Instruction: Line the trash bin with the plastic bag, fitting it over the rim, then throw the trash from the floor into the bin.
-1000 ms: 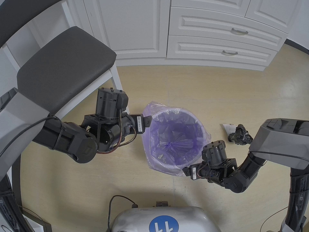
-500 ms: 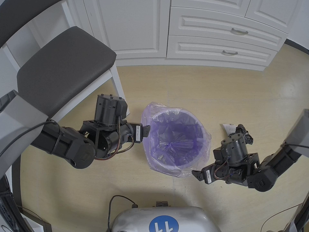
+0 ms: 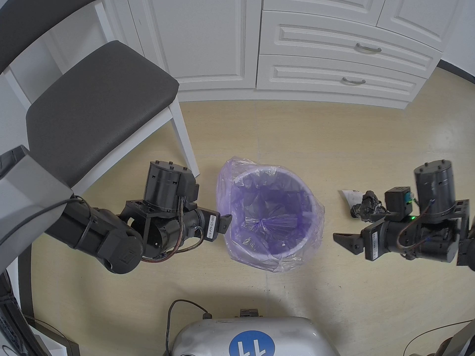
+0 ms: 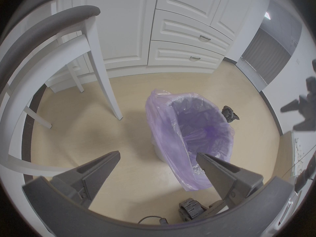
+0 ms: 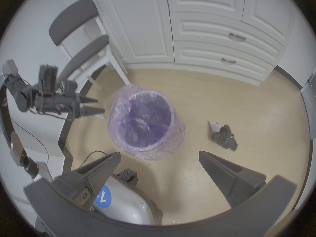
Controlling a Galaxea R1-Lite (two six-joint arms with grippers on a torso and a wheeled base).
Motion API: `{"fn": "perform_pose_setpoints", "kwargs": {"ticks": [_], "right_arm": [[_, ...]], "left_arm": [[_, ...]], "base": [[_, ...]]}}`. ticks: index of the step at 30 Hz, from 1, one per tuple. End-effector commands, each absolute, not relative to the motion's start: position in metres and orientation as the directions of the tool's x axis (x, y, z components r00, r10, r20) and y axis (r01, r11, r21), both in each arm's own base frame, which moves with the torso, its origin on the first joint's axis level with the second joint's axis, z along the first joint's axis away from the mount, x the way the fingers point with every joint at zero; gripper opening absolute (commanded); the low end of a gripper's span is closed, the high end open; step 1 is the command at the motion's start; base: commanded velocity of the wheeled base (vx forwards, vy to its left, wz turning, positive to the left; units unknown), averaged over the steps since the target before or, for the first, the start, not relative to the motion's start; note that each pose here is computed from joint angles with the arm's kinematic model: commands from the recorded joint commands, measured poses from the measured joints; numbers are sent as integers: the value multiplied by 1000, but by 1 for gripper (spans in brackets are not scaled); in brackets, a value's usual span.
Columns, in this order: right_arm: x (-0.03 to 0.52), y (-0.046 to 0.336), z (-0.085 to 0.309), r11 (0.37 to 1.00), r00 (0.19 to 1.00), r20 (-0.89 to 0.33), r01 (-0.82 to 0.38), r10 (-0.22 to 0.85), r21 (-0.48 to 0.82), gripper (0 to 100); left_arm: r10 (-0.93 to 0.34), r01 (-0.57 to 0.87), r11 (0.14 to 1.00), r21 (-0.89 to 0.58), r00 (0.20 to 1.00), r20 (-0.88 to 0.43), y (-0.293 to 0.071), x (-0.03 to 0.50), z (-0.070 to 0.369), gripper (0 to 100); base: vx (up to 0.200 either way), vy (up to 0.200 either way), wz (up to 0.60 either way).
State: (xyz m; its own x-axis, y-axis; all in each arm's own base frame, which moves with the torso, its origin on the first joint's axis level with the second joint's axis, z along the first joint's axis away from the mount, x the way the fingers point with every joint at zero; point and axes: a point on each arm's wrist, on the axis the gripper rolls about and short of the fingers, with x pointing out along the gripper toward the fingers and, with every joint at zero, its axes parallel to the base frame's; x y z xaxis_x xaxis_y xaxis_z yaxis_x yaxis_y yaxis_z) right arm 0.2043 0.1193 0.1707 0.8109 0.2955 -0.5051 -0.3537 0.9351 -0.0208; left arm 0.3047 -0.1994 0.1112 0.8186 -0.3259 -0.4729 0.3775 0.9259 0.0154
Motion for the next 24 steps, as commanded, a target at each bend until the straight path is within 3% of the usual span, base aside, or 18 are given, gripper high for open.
{"fn": "perform_pose_setpoints", "kwargs": {"ticks": [1, 9, 24], "right_arm": [[182, 104, 211, 938, 870, -369, -348, 326, 8, 100], [193, 99, 221, 955, 898, -332, -295, 289, 35, 100], [234, 118, 197, 978, 928, -308, -194, 209, 80, 100]], "left_arm": [[-327, 388, 921, 24, 807, -491, -202, 304, 103, 100], [-324, 376, 926, 9, 808, -492, -207, 312, 99, 100], [-238, 265, 964, -20, 829, -506, -216, 340, 77, 100]], "base": [[0, 0, 0], [0, 0, 0], [0, 0, 0]]}}
